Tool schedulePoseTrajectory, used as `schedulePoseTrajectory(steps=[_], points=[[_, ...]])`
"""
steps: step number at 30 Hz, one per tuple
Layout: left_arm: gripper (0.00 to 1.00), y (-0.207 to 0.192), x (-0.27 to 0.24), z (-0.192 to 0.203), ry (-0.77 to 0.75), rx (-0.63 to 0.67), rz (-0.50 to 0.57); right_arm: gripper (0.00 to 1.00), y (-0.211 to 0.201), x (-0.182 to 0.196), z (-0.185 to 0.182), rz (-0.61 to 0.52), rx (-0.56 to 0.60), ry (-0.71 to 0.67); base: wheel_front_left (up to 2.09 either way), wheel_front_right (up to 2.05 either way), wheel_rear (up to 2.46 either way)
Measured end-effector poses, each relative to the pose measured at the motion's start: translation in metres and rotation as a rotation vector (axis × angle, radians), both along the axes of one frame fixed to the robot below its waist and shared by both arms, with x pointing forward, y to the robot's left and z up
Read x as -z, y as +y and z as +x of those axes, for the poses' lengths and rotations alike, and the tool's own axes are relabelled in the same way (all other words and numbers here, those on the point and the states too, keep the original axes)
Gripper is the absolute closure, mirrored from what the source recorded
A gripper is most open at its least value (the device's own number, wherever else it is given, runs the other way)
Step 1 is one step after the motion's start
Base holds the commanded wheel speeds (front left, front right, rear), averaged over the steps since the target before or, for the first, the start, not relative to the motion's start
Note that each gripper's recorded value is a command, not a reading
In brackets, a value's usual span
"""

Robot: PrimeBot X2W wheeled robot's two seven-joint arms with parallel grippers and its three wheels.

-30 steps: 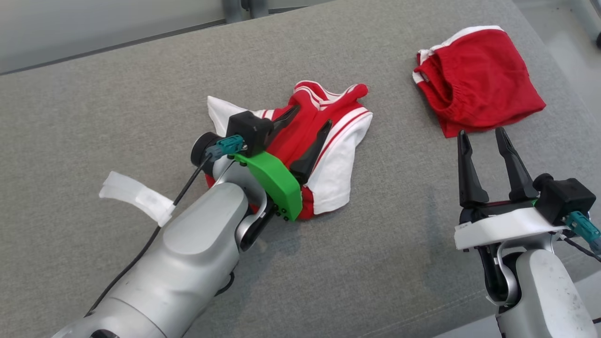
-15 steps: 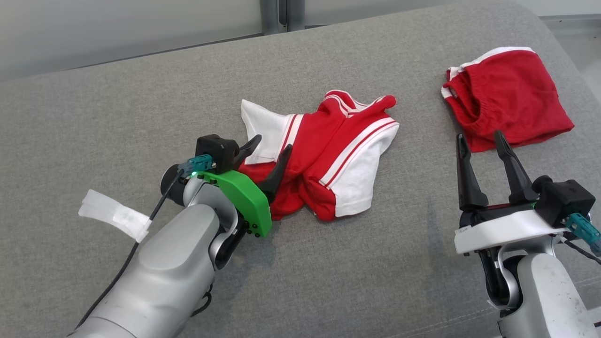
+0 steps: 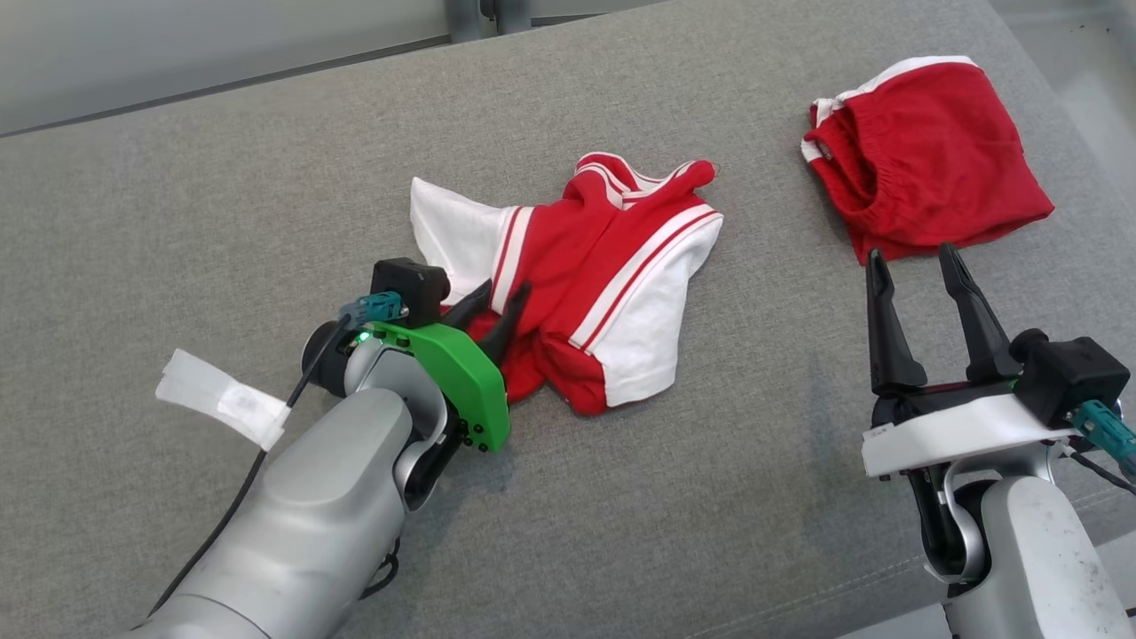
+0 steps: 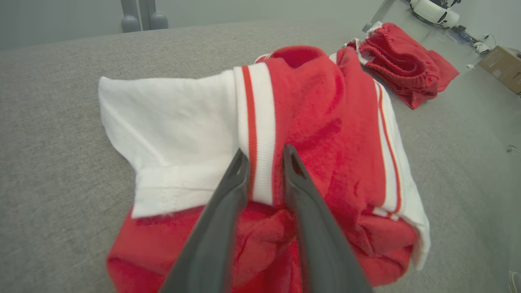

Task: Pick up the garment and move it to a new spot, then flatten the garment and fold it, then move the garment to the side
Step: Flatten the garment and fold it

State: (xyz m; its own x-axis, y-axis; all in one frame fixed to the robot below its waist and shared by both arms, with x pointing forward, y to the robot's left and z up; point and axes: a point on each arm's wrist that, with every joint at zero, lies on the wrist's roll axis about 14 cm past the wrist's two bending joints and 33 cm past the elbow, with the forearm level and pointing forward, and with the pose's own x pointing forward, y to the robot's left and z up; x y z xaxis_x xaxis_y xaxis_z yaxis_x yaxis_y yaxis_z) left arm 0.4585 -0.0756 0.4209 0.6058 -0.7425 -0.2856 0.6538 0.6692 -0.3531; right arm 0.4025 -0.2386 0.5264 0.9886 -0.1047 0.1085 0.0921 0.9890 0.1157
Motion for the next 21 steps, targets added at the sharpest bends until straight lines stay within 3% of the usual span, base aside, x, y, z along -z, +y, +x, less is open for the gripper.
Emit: schedulePoseTrajectory(steps=[8, 15, 21], points=[[1.0, 0.017, -0.029, 0.028, -0.129, -0.066, 0.002, 0.0, 0.003, -0.004, -0.001, 0.002, -0.007, -0.013, 0.0, 0.0, 0.0], [1.0, 0.038, -0.077, 0.073, -0.326, -0.167, 0.053, 0.0, 0.006, -0.005, -0.003, 0.002, -0.016, -0.015, 0.0, 0.0, 0.0], [1.0, 0.047, -0.09, 0.095, -0.435, -0.168, 0.132, 0.0, 0.0, -0.002, -0.006, -0.004, 0.002, -0.002, 0.0, 0.0, 0.0]])
